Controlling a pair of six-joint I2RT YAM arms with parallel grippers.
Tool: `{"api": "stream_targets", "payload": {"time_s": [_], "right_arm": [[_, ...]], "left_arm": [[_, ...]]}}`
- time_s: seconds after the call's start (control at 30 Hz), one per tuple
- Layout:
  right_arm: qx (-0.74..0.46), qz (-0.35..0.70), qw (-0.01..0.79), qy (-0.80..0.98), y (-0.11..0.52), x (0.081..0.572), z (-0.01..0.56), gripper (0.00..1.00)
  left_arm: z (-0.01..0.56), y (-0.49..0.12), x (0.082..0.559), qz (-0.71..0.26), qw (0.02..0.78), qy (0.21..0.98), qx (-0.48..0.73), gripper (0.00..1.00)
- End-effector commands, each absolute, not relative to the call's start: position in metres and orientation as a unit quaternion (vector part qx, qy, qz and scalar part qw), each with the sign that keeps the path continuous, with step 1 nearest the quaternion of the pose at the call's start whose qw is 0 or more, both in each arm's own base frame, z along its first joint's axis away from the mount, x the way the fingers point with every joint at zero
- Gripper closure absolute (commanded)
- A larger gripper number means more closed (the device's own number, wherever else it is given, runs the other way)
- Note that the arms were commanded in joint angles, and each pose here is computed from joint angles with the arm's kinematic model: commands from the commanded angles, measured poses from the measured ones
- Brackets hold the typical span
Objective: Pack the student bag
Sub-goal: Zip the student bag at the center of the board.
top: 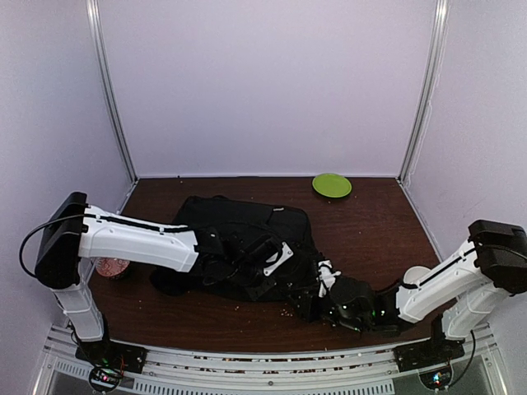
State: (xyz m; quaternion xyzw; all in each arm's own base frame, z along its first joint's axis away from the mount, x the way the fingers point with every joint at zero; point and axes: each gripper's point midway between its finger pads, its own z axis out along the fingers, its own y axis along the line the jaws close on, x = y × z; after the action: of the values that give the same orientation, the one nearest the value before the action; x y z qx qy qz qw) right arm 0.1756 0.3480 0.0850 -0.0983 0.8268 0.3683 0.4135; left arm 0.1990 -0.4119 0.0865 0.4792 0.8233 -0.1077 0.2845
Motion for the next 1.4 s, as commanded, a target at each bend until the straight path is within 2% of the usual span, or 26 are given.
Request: {"api": "stream_targets", "payload": {"time_s": [0.0,0.17,0.4,0.77,0.97,1.37], "right_arm": [[-0.088,0.309,0.437,0.84,0.345,0.19,0.077,0.64],[-0.086,0.285,0.43,0.852,0.348,0.194,0.067,0.64],[-0.079,0.242,0.43,0.866,0.34,0.199,0.058,0.72],[-0.091,0.226,0.427,0.871,0.339,0.199,0.056,0.92],[-0.094,0.222,0.428,0.871,0.336,0.198,0.057,1.0],[-0.108,0.2,0.437,0.87,0.319,0.196,0.069,1.0]], "left_arm": [[0.09,-0.44,0.184,-0.171,0.269,0.814,0.485,1.0],[0.09,-0.441,0.184,-0.172,0.268,0.814,0.486,1.0],[0.092,-0.44,0.185,-0.168,0.268,0.814,0.487,1.0],[0.093,-0.439,0.186,-0.164,0.27,0.815,0.486,1.0],[0.091,-0.437,0.186,-0.158,0.268,0.816,0.487,1.0],[0.084,-0.431,0.187,-0.141,0.263,0.818,0.491,1.0]]}}
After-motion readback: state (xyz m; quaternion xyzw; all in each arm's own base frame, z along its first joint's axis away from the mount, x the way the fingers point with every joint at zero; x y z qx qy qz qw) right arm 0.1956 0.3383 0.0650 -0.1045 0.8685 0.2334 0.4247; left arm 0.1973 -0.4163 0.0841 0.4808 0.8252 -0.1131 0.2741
